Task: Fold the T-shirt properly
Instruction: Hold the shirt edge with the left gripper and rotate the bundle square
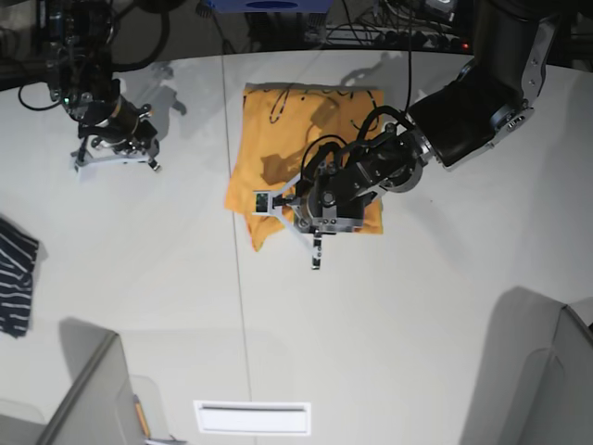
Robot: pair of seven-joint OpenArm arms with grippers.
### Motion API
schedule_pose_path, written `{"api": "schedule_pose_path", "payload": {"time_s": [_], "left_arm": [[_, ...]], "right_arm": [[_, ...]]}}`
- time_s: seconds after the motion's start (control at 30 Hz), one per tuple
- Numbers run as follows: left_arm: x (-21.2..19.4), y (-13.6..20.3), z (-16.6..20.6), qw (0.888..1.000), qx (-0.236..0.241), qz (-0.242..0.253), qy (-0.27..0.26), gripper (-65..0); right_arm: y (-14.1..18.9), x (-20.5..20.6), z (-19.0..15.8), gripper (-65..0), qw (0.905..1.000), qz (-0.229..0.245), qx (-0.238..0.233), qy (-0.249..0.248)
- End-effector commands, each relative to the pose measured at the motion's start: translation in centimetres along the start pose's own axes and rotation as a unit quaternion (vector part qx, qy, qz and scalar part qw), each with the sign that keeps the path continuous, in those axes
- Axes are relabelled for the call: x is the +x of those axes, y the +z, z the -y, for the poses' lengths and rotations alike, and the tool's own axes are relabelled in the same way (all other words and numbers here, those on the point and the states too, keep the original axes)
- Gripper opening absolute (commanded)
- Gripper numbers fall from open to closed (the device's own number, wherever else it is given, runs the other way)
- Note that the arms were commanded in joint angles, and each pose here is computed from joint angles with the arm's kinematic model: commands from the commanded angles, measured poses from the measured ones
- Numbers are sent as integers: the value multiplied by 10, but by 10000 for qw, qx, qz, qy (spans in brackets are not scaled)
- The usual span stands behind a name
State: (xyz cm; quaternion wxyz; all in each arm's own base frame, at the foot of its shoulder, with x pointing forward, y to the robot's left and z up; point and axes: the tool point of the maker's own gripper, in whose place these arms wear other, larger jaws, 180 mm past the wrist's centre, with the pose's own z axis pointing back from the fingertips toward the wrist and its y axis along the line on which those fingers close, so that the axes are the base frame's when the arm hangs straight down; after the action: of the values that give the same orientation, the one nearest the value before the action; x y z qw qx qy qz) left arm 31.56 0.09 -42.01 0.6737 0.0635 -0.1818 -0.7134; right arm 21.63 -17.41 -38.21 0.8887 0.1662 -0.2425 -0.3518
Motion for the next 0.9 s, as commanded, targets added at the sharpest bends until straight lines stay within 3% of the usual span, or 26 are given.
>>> {"api": "schedule_pose_path", "payload": {"time_s": [0.0,0.37,0.57,0.73,0.87], "left_arm": [[-2,4,-15,9999,155,-46,-6,-650],[-8,1,-14,9998,107,-135,42,-650],[-5,7,-32,9995,292,-115,22,-643],[0,21,-65,9972,590,93,451,-319],[6,42,-93,9926,946,364,672,-174]], "right_arm": [[4,9,-6,-650,9998,149,98,85],[4,9,-7,-650,9998,147,113,95],[4,7,-8,-650,9998,128,119,105],[4,7,-8,-650,9998,128,119,105],[3,7,-8,-650,9998,118,115,106]]}}
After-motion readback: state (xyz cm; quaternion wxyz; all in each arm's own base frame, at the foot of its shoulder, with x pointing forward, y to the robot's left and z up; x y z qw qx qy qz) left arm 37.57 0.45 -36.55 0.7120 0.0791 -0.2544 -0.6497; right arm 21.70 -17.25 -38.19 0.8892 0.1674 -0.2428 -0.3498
